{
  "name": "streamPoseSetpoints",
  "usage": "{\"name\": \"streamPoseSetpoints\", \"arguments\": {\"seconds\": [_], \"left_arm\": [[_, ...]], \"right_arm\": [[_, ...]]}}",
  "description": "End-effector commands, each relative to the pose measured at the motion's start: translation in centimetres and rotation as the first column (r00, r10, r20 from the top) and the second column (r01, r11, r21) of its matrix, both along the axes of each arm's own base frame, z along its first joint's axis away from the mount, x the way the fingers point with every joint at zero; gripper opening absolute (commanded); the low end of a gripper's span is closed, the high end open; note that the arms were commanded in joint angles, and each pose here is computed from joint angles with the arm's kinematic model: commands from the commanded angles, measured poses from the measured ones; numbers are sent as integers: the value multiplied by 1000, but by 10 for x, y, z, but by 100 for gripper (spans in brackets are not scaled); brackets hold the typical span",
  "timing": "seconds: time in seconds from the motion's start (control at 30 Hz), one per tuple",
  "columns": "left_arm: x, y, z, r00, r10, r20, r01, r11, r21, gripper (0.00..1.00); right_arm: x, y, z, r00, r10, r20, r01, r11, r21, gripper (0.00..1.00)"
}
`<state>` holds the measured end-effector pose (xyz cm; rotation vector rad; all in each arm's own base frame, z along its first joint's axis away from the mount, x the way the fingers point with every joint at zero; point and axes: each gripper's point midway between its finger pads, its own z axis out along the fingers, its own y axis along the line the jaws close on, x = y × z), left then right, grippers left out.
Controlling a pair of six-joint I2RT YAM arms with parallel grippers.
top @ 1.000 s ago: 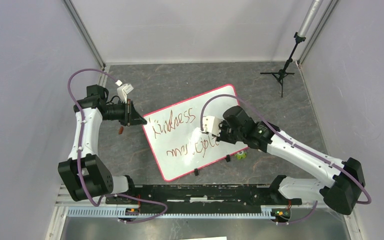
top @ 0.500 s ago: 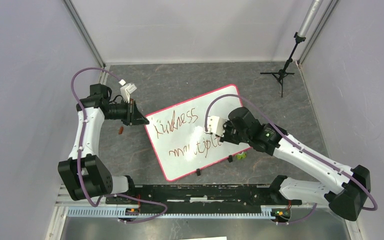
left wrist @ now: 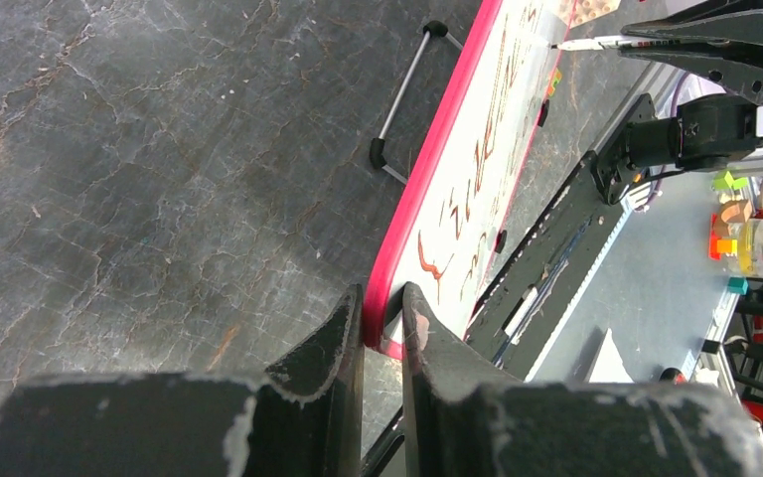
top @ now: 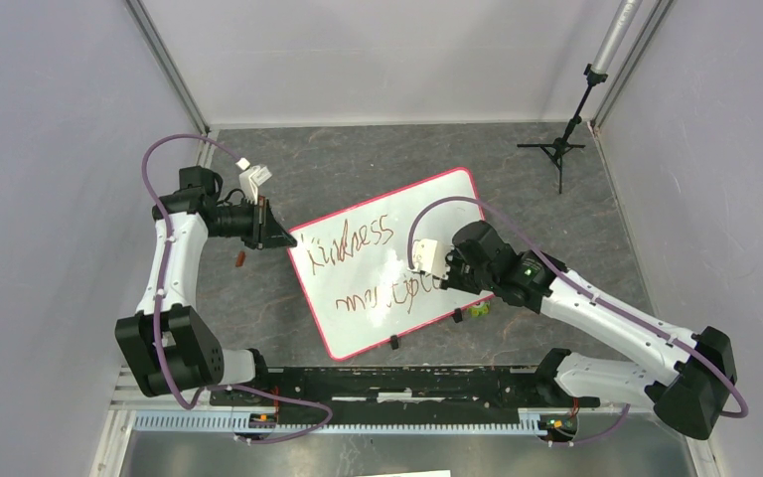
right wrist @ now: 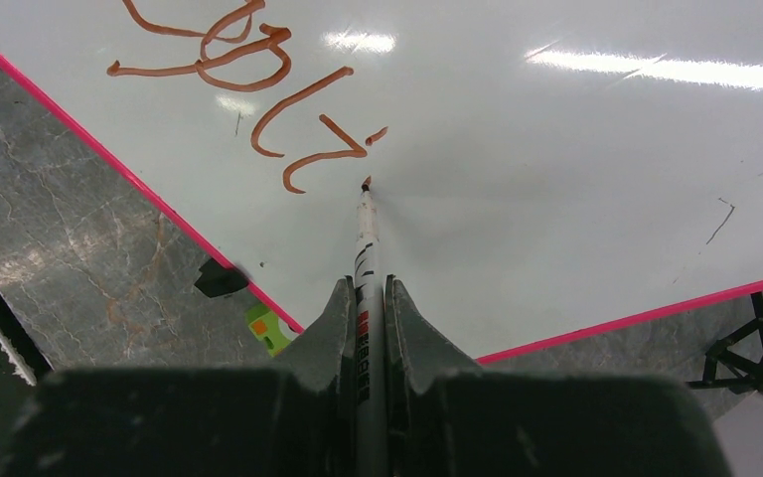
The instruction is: Write a sentence on the whiteboard
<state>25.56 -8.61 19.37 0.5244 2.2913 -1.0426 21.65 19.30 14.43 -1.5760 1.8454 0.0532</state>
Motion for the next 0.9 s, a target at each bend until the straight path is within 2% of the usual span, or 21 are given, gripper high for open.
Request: {"name": "streamPoseSetpoints", "arguments": {"seconds": [0.0, 0.3, 0.47, 0.87], "left_arm": [[-2, 1, -15, 999, 0, -50, 2, 999, 54, 14], [-2, 4, -15, 999, 19, -43, -16, 997, 76, 13], [0, 5, -15, 999, 28, -44, -25, 996, 80, 9], [1, 6, -15, 999, 31, -42, -27, 996, 86, 7]], "right_arm": [[3, 6, 4, 1000, -7, 13, 6, 999, 40, 0], [10, -14, -3, 998, -49, 36, 50, 998, -42, 0], [18, -26, 4, 994, -86, 65, 90, 994, -62, 0], [29, -1, 25, 994, -71, 81, 68, 997, 45, 0]]}}
